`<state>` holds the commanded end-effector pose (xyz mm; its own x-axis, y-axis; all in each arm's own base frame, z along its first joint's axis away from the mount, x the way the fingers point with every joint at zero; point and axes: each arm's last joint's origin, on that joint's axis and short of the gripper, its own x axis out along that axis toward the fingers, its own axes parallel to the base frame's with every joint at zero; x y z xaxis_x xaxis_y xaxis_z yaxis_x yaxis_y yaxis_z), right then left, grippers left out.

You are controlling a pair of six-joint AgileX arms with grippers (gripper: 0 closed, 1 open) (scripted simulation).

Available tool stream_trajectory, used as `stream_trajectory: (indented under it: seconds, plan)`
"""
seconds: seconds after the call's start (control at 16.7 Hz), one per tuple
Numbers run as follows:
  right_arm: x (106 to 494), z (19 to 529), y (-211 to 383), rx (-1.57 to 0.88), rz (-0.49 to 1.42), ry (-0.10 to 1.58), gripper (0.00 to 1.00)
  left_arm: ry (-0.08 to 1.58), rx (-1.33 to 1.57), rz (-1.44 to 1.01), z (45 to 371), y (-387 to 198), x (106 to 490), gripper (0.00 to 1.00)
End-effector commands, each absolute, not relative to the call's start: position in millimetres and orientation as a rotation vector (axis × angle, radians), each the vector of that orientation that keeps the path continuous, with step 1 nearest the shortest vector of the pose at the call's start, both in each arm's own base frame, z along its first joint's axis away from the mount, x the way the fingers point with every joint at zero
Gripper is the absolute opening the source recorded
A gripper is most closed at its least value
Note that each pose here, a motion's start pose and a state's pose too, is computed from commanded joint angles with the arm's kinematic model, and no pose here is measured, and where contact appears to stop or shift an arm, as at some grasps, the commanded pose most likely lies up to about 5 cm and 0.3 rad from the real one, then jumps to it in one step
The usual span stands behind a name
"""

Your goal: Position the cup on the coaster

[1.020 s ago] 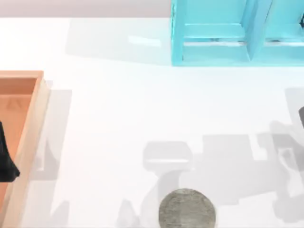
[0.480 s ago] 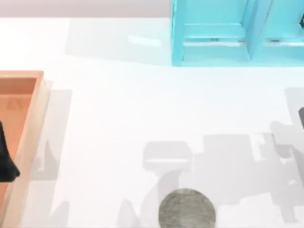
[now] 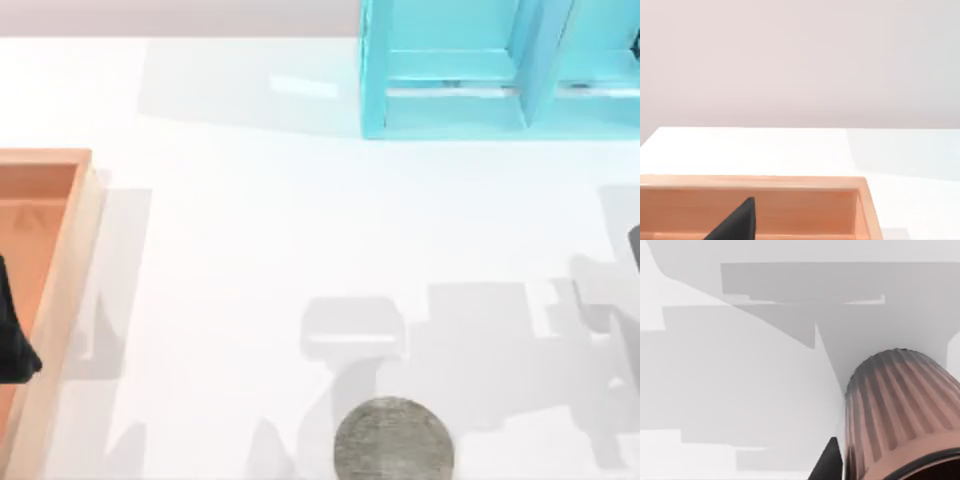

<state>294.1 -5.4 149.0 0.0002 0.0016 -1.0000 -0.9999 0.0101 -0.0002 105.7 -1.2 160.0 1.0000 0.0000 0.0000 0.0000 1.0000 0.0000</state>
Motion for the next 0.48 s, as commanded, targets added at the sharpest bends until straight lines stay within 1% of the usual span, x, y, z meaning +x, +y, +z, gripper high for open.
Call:
stream_trajectory:
  seconds: [0.48]
  plan:
    - [295.6,149.2,-1.8,-1.19,1.197,1.221,0.0,0.0,0.0,0.0,160.0,-1.2,105.7,1.0]
